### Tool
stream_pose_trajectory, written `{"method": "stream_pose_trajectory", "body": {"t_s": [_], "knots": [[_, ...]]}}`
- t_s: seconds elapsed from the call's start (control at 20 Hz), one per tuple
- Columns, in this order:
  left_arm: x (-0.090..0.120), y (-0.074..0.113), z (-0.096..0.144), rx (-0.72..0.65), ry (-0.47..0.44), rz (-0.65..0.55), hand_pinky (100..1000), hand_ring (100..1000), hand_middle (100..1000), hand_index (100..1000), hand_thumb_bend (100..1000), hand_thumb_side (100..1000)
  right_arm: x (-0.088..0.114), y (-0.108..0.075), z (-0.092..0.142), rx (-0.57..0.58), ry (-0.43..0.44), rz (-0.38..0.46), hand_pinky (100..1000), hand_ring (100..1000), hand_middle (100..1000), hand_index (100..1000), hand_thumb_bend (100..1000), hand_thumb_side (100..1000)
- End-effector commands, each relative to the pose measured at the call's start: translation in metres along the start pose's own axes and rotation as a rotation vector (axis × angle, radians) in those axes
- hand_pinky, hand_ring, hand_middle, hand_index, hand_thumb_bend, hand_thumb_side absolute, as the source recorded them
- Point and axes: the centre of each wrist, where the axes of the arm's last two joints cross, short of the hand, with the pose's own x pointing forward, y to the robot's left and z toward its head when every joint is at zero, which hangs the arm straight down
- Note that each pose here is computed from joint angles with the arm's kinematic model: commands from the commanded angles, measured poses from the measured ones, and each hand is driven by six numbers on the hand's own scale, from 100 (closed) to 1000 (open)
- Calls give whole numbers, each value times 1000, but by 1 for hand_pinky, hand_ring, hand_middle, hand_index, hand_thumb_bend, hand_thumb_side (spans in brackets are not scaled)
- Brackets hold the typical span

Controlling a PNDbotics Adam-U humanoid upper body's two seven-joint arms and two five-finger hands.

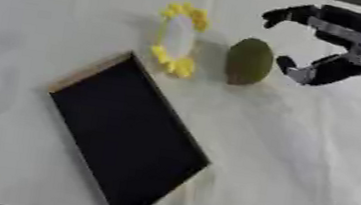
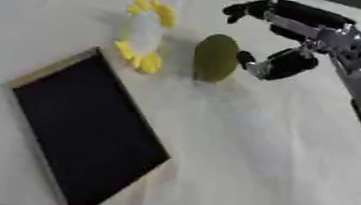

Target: Pick up objects on the table and place them in the box.

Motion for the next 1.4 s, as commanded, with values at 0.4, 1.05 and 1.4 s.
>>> {"method": "stream_pose_trajectory", "body": {"t_s": [0.4,1.05,1.4], "knots": [[6,-1,-5,-6,-25,20,783,719,619,804,106,632,-14,0,-7,52,14,64,983,1000,870,994,100,191],[6,-3,-4,-9,-21,40,783,716,615,799,100,640,-22,11,-17,132,47,134,944,976,756,921,100,100],[6,-3,-4,-8,-18,49,783,712,611,796,100,644,-23,14,-20,28,69,130,859,825,477,747,100,100]]}}
